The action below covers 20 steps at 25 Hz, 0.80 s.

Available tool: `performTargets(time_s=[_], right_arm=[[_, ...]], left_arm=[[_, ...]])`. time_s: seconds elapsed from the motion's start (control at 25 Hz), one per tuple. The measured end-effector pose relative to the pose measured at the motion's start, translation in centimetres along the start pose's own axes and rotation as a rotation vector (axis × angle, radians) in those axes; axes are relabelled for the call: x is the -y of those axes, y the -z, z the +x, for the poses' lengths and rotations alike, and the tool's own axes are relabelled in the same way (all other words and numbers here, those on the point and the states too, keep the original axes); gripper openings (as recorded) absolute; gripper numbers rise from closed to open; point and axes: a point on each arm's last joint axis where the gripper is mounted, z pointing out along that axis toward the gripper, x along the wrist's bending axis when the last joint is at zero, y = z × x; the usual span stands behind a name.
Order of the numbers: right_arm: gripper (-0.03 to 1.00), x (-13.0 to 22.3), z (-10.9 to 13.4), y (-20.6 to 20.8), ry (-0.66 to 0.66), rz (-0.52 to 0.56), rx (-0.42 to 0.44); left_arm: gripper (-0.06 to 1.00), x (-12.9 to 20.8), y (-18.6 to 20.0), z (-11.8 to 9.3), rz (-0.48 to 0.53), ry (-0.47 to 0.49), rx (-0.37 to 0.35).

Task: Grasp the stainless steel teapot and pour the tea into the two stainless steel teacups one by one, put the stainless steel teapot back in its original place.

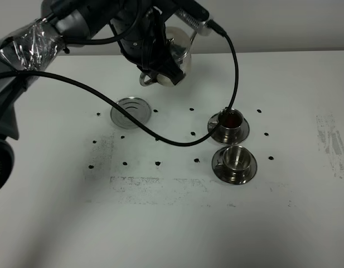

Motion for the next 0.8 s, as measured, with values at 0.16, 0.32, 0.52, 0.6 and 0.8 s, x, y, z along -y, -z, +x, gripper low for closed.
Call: performTargets(time_s=[0.16,0.32,0.52,0.6,0.8], right_arm=[[0.52,0.0,0.0,0.0,0.0,0.0,0.0],[0.52,0.0,0.0,0.0,0.0,0.0,0.0],[0.52,0.0,0.0,0.0,0.0,0.0,0.0],[0.52,0.0,0.0,0.0,0.0,0.0,0.0],[0.52,0.0,0.0,0.0,0.0,0.0,0.0]], left_arm=[[0.19,2.8,-0.7,-1.0,0.039,-0.017,0.023],[0.19,6.3,-1.9,-2.2,0.074,-0.075,0.035],[0.19,9.1,-3.3,-3.3,0.13,-0.223,0.081],[0.19,9.3,-3.6,-3.4,0.139,-0.26,0.089],[0.19,9.2,-3.5,-3.3,0.121,-0.401,0.082]])
